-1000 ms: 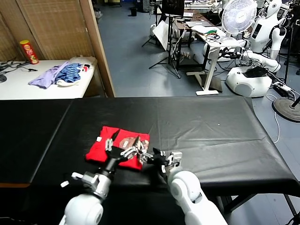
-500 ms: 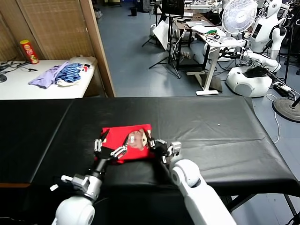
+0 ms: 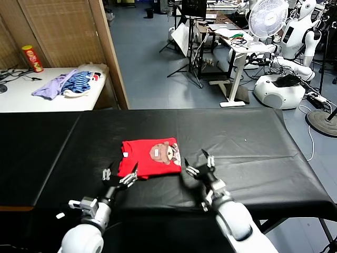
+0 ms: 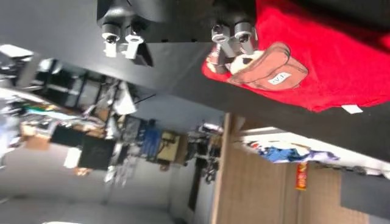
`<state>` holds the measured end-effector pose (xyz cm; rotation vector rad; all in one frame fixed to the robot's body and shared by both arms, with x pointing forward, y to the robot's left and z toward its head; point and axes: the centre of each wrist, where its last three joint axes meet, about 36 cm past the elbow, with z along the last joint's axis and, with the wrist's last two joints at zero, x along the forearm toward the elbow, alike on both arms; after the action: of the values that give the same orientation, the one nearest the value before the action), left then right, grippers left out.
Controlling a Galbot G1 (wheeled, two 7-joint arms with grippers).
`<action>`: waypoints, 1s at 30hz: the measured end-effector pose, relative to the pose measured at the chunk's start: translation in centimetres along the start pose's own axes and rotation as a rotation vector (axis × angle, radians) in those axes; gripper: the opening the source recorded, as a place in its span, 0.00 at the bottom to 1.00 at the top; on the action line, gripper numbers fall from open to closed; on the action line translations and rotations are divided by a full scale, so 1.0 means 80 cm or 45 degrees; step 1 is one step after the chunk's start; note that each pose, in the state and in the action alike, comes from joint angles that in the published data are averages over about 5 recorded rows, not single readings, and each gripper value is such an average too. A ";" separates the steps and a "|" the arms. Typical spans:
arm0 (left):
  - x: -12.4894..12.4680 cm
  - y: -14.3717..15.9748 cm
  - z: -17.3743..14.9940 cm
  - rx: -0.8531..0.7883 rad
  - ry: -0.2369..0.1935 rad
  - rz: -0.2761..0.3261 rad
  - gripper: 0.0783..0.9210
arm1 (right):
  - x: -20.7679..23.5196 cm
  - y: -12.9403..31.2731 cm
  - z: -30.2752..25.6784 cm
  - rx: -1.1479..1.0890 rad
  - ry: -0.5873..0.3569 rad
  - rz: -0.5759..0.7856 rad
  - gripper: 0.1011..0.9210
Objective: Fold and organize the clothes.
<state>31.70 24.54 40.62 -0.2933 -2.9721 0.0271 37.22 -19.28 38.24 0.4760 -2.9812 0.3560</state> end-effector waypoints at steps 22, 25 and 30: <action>0.105 0.020 -0.031 0.009 0.229 -0.117 0.85 | 0.231 -0.005 -0.048 -0.192 0.174 0.375 0.85; 0.117 0.019 -0.045 0.016 0.255 -0.129 0.85 | 0.241 0.000 -0.035 -0.184 0.195 0.404 0.85; 0.128 0.023 -0.052 -0.013 0.281 -0.121 0.85 | 0.251 0.008 -0.020 -0.203 0.236 0.426 0.85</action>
<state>22.79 28.35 46.26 -0.1453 -2.7632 -0.0300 18.12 -24.23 42.42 -0.0708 -2.8686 0.1734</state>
